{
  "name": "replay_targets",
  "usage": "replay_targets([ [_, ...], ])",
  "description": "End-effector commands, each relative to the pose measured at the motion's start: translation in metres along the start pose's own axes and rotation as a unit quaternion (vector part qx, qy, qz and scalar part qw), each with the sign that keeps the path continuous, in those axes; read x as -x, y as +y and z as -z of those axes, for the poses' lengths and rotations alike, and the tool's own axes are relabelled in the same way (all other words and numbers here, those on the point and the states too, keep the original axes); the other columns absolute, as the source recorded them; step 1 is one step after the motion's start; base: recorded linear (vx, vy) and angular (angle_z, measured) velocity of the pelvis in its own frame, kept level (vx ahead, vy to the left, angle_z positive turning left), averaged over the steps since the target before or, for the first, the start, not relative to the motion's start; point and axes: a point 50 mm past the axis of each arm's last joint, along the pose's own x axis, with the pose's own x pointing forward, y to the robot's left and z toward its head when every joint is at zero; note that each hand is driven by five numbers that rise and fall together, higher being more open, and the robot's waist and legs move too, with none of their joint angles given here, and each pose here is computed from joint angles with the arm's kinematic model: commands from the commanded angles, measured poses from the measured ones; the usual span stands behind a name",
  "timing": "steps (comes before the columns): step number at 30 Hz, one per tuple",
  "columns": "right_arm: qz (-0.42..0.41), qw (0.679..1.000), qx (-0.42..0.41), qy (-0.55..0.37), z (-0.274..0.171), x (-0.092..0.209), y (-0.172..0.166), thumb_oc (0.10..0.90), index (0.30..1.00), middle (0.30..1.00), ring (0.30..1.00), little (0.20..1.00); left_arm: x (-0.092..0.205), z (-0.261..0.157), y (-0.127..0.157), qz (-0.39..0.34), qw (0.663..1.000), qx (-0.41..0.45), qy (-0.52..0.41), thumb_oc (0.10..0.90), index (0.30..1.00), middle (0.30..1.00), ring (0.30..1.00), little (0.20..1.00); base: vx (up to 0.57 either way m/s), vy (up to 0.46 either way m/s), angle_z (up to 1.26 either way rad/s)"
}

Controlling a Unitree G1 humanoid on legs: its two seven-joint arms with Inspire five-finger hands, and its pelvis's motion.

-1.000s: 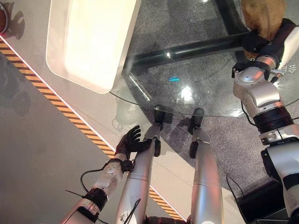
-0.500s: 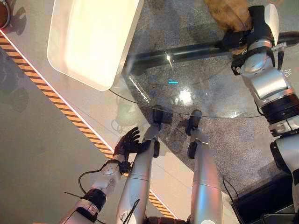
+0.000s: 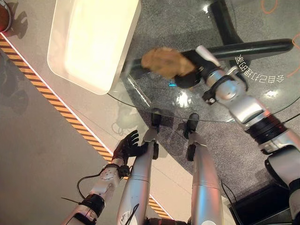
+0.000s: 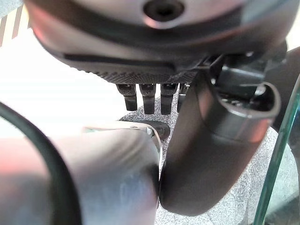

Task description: Wipe the table with a cloth and put it in the basket.

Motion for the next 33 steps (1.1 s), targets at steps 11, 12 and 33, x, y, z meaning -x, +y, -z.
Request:
replay_targets([
  [11,-0.005,0.998,-0.017,-0.064,-0.014,0.013,0.012,0.1,0.3,0.3,0.3,0.2,0.018,0.032,0.002,-0.005,0.999,-0.016,0.052,0.8,0.9,0.9,0.9,0.9,0.0,0.0,0.0],
  [12,-0.005,0.998,-0.018,-0.063,-0.013,0.013,0.011,0.1,0.3,0.3,0.3,0.2,0.018,0.032,0.003,-0.006,0.999,-0.016,0.052,0.8,0.9,0.9,0.9,0.9,0.0,0.0,0.0],
  [33,-0.006,0.97,-0.176,-0.167,-0.016,0.054,0.008,0.1,0.3,0.3,0.3,0.2,0.032,-0.047,0.009,0.005,0.962,0.206,-0.177,0.8,0.9,0.9,0.9,0.9,-0.01,-0.023,0.0],
])
